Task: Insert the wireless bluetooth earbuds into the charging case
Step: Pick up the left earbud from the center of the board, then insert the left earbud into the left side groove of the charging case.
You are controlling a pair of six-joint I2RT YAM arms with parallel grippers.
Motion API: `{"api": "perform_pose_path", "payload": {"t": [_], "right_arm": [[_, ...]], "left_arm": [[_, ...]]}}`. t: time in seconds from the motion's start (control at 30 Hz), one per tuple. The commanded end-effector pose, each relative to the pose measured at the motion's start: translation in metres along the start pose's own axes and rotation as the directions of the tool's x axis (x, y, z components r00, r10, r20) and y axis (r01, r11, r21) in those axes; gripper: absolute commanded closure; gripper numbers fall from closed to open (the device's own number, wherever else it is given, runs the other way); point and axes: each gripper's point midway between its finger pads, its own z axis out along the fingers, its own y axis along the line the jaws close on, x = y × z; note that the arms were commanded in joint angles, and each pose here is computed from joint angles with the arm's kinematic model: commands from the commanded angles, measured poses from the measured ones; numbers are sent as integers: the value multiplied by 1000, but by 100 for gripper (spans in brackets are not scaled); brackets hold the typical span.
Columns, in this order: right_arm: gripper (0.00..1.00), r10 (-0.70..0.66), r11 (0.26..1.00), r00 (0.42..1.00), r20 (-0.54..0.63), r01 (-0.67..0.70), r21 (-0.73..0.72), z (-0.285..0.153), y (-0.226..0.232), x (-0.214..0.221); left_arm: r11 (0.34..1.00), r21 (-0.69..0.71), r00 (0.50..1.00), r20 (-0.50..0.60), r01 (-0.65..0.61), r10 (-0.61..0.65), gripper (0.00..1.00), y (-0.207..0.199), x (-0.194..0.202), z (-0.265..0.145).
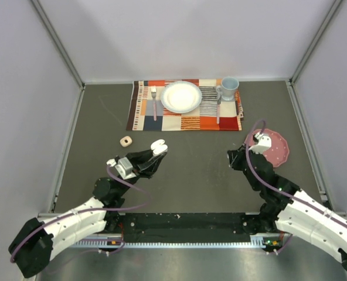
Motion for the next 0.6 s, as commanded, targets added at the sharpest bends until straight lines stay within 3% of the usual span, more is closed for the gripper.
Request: {"api": "perform_pose_path", "payload": {"t": [0.0,0.33,0.57], "right_arm": [[100,16,993,984,176,5,-122,-8,25,-38],[100,109,913,891,441,85,-398,-47,100,-101],[100,223,852,839,496,80,-517,-70,137,-125]], "left_arm": [[1000,20,998,70,1,-3,100,-3,-21,8],[998,66,997,67,21,-25,100,-11,-19,15],[997,76,996,76,35,-41,100,-12,-18,17]]}}
